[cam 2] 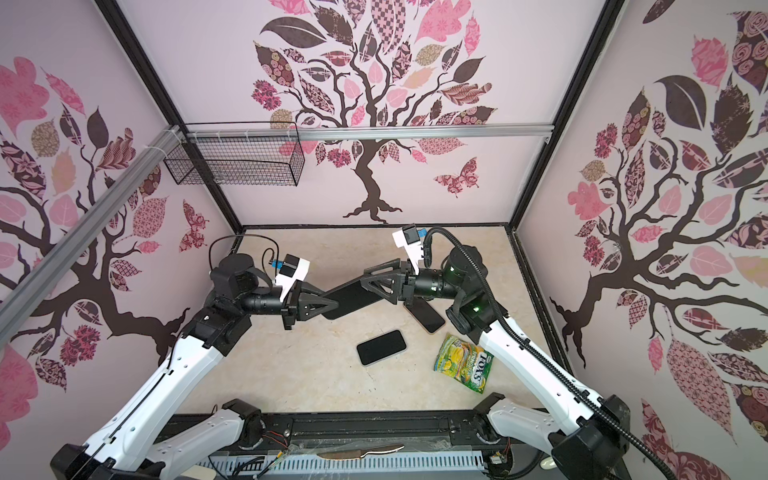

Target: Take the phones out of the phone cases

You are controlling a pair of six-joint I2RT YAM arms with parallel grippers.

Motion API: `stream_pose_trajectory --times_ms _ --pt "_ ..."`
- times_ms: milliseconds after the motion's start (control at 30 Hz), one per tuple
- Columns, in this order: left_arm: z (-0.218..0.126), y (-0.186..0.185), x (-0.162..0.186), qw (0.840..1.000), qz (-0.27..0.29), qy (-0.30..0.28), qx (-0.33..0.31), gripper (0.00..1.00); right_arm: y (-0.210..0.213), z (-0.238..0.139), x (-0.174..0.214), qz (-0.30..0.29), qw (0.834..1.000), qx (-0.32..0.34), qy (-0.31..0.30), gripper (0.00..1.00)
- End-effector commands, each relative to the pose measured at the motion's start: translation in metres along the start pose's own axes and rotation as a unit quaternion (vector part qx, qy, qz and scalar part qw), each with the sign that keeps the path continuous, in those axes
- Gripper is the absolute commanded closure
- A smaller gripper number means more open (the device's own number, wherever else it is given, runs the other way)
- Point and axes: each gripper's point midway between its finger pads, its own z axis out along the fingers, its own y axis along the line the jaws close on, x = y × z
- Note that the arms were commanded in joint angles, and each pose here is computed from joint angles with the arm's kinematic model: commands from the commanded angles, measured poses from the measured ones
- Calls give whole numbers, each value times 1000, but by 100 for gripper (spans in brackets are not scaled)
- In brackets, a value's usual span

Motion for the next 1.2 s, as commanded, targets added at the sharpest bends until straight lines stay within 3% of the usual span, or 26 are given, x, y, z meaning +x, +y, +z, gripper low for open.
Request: stream_pose_trajectory --times_ms 0,667,1167 --pt "-5 -10 -22 998 54 -15 -2 100 16 5 -15 -8 1000 -22 -10 54" --pt "-5 -8 -13 998 54 -10 -21 100 1 18 0 32 999 -14 5 69" --pt "1 -13 -22 995 88 -23 -33 100 -17 20 14 102 995 3 0 83"
